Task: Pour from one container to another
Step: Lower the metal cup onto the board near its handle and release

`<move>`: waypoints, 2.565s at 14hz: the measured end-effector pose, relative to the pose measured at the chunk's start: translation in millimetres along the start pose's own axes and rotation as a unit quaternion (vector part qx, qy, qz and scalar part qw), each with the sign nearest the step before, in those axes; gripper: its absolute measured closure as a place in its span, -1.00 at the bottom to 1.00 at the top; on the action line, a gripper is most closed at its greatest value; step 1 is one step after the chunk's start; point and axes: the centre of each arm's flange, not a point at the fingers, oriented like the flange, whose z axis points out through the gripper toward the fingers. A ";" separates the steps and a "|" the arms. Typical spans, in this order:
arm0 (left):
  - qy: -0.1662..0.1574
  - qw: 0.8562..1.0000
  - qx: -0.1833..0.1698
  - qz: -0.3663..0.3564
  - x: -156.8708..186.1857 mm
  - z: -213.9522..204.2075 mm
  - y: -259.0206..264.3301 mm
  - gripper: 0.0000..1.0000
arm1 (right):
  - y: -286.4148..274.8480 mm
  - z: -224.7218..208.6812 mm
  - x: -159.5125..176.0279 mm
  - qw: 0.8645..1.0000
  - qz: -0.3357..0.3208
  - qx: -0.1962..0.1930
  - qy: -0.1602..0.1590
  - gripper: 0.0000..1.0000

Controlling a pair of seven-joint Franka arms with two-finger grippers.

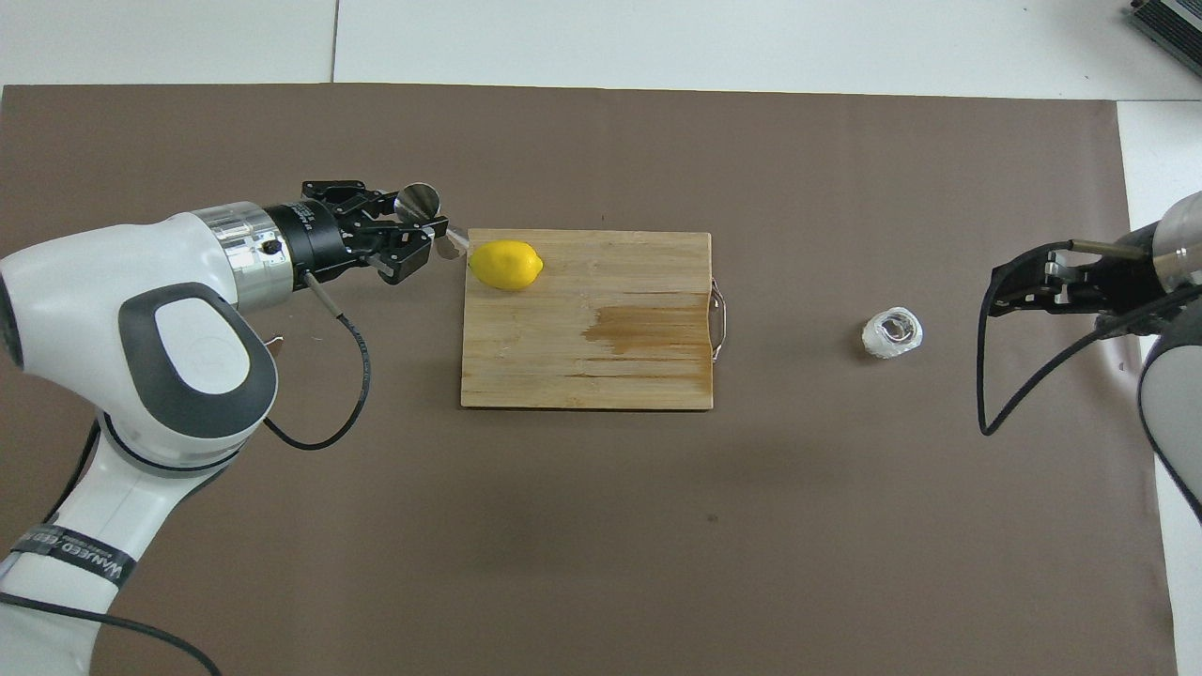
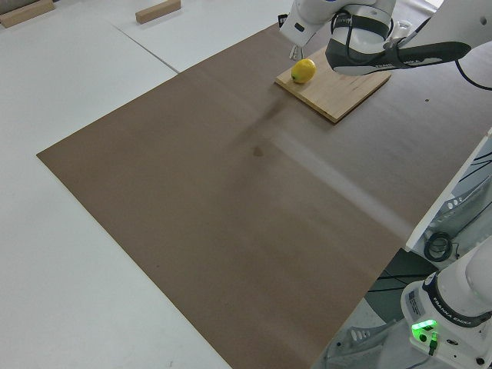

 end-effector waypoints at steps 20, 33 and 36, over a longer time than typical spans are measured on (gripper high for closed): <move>-0.030 0.998 -0.048 0.010 54.1 143.5 -207.9 0.00 | 0.0 0.0 0.0 1.000 0.000 0.000 0.000 -1.00; -0.016 0.999 -0.044 0.010 67.9 153.9 -213.6 -0.38 | 0.0 0.0 0.0 1.000 0.000 0.000 0.000 -1.00; -0.019 0.999 -0.045 0.011 65.4 152.9 -213.8 -1.00 | 0.0 0.0 0.0 1.000 0.000 0.000 0.000 -1.00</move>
